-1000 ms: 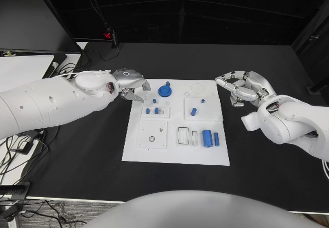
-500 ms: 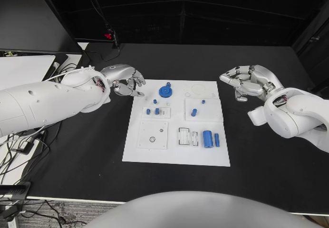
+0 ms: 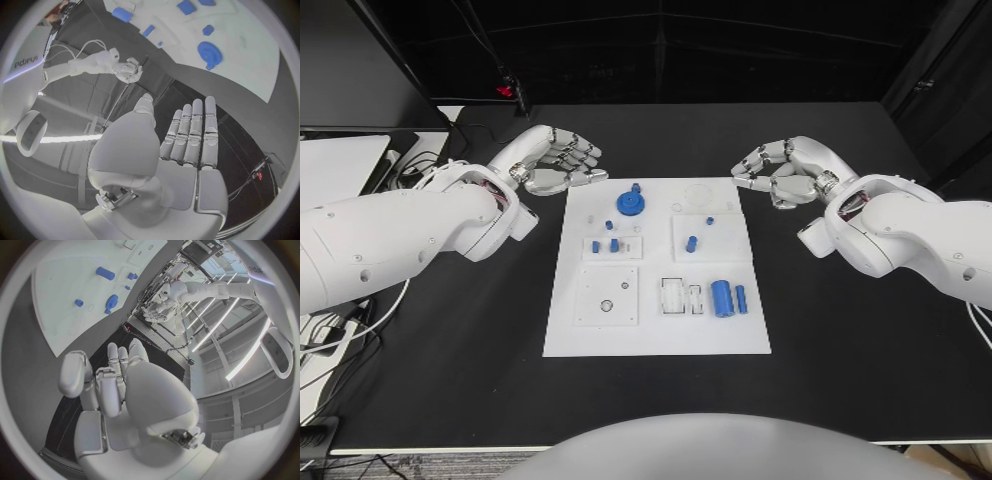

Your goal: Assemble the parts on the task board

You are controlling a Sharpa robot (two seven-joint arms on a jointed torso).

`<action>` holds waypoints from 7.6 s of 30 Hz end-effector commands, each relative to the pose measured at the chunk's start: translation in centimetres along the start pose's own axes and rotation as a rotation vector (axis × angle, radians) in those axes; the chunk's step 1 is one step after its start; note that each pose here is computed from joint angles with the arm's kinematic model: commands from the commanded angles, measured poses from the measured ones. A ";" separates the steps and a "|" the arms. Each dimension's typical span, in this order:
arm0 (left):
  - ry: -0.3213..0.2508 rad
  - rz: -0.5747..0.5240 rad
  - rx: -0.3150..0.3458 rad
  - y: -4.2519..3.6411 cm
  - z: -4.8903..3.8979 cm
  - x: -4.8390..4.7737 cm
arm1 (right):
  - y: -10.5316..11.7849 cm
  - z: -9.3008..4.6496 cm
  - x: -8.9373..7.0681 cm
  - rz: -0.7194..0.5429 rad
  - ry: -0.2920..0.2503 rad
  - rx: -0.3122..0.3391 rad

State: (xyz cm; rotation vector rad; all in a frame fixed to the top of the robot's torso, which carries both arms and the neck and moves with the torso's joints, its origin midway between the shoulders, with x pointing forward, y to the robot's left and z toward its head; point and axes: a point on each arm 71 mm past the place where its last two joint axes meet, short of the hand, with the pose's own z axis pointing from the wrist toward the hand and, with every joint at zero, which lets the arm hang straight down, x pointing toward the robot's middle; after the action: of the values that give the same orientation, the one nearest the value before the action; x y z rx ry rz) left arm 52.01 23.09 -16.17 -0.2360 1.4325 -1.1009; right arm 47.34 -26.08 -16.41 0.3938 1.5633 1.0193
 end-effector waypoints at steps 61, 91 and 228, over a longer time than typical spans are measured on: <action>-0.215 -0.492 0.076 -1.51 -0.32 1.15 | -0.2 4.0 7.0 -0.865 0.214 -0.051; -0.230 -0.477 0.047 -1.12 -0.40 0.88 | -0.6 4.5 8.3 -0.899 0.237 -0.009; -0.235 -0.469 0.041 -1.07 -0.14 0.97 | 9.4 2.2 19.6 -0.777 0.355 -0.415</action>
State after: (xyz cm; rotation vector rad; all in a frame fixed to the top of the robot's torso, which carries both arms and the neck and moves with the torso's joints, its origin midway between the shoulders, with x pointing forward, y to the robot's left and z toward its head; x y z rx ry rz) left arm 51.26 21.99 -16.53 -0.7103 1.2135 -1.3993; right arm 41.49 -5.74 -21.17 -0.6229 1.5596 0.7951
